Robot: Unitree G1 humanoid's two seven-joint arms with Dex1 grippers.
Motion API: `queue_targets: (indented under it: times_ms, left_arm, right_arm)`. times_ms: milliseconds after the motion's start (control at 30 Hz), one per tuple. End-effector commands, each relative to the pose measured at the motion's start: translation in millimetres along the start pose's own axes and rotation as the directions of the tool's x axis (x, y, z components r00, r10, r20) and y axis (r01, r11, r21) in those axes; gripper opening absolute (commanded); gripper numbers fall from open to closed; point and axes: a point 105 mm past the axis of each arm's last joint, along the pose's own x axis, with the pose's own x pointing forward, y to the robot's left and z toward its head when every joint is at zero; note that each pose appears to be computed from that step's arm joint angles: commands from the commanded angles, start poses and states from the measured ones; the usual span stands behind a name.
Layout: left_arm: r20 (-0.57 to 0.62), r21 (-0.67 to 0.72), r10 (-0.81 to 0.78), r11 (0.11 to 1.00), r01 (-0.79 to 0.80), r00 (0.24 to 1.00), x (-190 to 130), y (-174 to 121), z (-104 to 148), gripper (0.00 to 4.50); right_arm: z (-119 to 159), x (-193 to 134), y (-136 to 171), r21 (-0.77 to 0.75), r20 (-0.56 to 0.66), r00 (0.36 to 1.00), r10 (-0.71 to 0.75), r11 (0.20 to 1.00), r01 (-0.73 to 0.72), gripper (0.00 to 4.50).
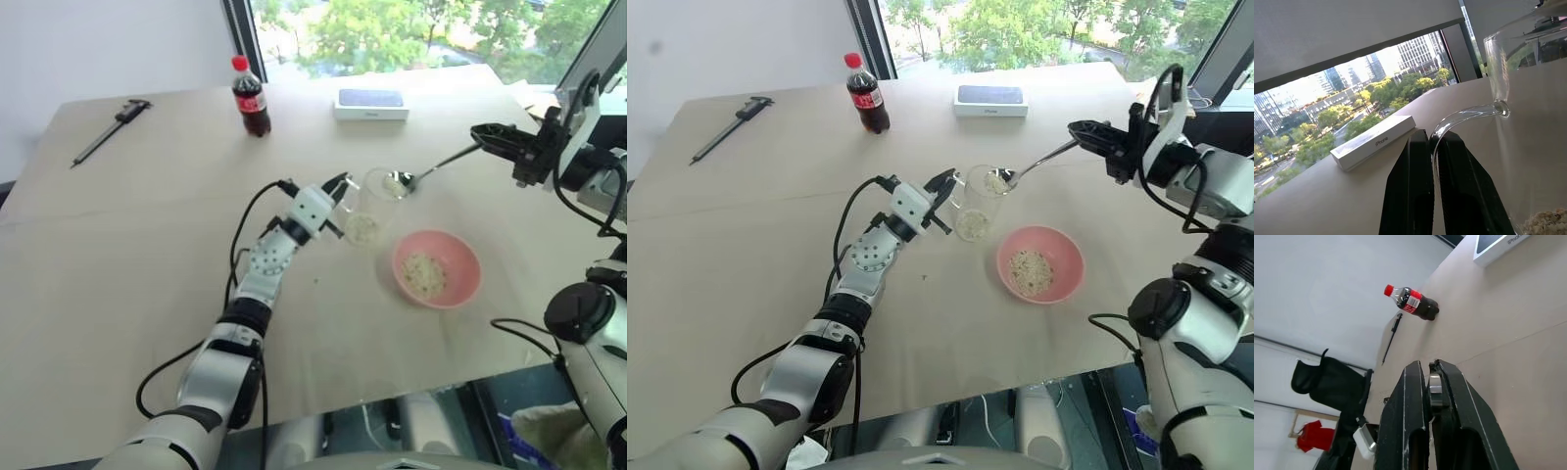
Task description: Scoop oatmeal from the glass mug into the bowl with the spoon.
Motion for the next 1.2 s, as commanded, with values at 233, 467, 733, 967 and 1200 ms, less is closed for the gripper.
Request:
queue_targets:
  times_ms: [233, 467, 733, 967, 1200]
  left_arm:
    - [0.019, -0.004, -0.012, 1.000, 0.012, 1.000, -2.2, -4.2, 2.1, 0.03]
    - [0.007, -0.008, -0.017, 1.000, 0.017, 1.000, -7.9, -4.8, -1.3, 0.03]
    - [-0.013, -0.007, -0.008, 1.000, 0.007, 1.000, -14.6, 0.1, -6.1, 0.03]
    - [-0.025, -0.016, 0.032, 0.999, -0.032, 0.999, -16.5, 7.5, -7.6, 0.03]
    - [-0.032, -0.029, 0.045, 0.999, -0.045, 0.998, -18.7, 6.6, -8.2, 0.03]
  right_arm:
    - [11.2, -20.8, 8.1, 0.050, 0.055, 0.997, 0.062, 0.997, -0.065, 0.00]
    - [6.2, -41.3, -7.0, 0.123, 0.108, 0.994, 0.018, 0.992, -0.031, 0.00]
    - [-13.6, -69.1, -16.9, 0.071, 0.042, 0.999, 0.026, 0.997, -0.029, 0.00]
    - [-30.2, -81.8, -24.0, 0.007, -0.027, 0.998, -0.058, 0.998, 0.058, 0.00]
    - [-44.4, -67.4, -13.0, -0.166, -0.078, 0.984, -0.162, 0.975, 0.147, 0.00]
